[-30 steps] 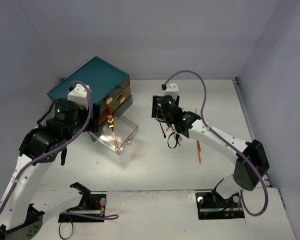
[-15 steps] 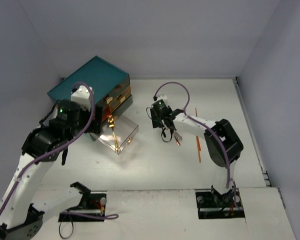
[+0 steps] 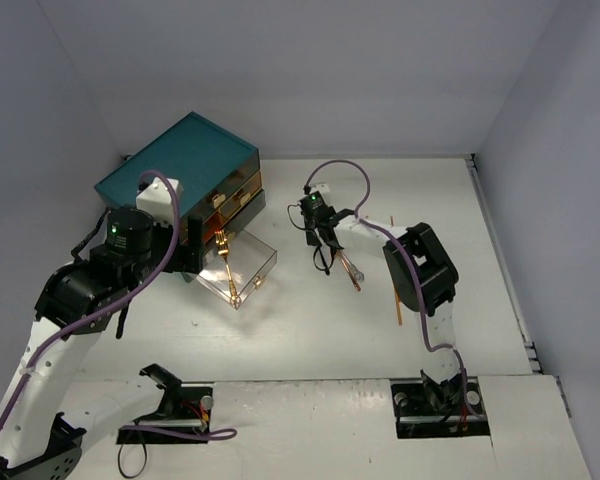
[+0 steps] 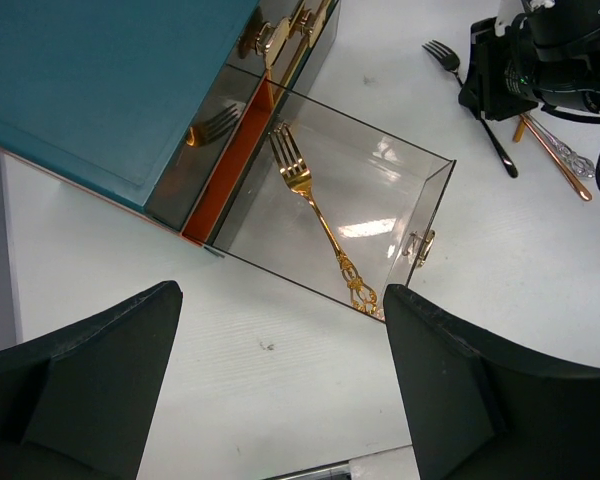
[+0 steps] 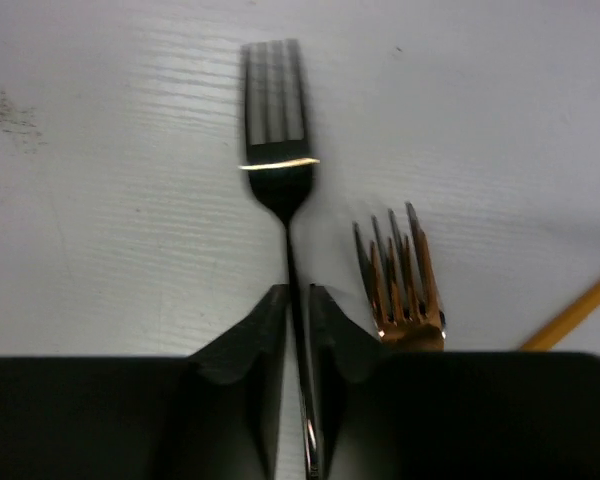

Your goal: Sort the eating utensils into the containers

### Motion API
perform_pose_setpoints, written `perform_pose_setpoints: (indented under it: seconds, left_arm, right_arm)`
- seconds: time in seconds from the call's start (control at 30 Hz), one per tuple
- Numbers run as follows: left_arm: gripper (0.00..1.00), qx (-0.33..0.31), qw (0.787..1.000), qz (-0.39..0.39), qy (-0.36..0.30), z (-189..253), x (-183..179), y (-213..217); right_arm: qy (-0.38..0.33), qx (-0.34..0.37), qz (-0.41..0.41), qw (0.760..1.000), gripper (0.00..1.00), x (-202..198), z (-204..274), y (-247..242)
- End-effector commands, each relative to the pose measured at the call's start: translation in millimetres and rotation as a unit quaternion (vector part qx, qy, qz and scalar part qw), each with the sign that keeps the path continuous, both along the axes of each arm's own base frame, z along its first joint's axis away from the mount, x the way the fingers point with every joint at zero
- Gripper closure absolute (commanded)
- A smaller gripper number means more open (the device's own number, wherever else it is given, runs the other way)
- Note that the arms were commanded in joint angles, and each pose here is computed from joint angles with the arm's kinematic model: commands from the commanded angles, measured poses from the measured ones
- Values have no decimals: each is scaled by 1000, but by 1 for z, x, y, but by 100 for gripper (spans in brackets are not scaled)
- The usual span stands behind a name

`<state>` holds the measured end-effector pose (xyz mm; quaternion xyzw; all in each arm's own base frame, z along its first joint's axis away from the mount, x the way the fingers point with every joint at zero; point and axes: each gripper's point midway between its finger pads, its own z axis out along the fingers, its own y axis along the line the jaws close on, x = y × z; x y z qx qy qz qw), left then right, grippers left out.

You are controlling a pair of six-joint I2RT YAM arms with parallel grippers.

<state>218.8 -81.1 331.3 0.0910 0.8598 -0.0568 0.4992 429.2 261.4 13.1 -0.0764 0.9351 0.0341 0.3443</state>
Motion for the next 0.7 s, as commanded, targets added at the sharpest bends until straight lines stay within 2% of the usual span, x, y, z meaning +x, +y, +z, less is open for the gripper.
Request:
perform_pose_setpoints:
  seconds: [0.0,0.03,0.1,0.27,0.37,0.47,0.53,0.67]
  left_arm:
    - [20,-10,1000,-6,-7,4,1,-5]
    - [20,-11,1000,-7,-8,4,1,-6]
    - [20,-10,1000,-8,-8,5,1,-7]
    - [20,-12,1000,-3,-10,9,5,-7]
    - [20,-12,1000,8,-15,13,8,-5]
    - [20,-14,999,22,-21,18,10,-2]
    - [20,-13,999,25,-22,21,14,-2]
    - [20,-20,999,41,-9,24,18,-3]
  right_arm:
    - [-17,3,17,1000,96,20,8,12]
    - [-23,3,20,1000,100,24,12,14]
    - [-36,11,25,999,100,30,26,20]
    - [-101,54,11,993,100,34,105,24]
    - [-151,119,-11,981,100,17,178,28]
    - [-179,171,-18,969,100,-3,227,34]
    - [-184,208,-3,960,100,-21,251,49]
    - [-178,247,35,952,100,-46,269,90]
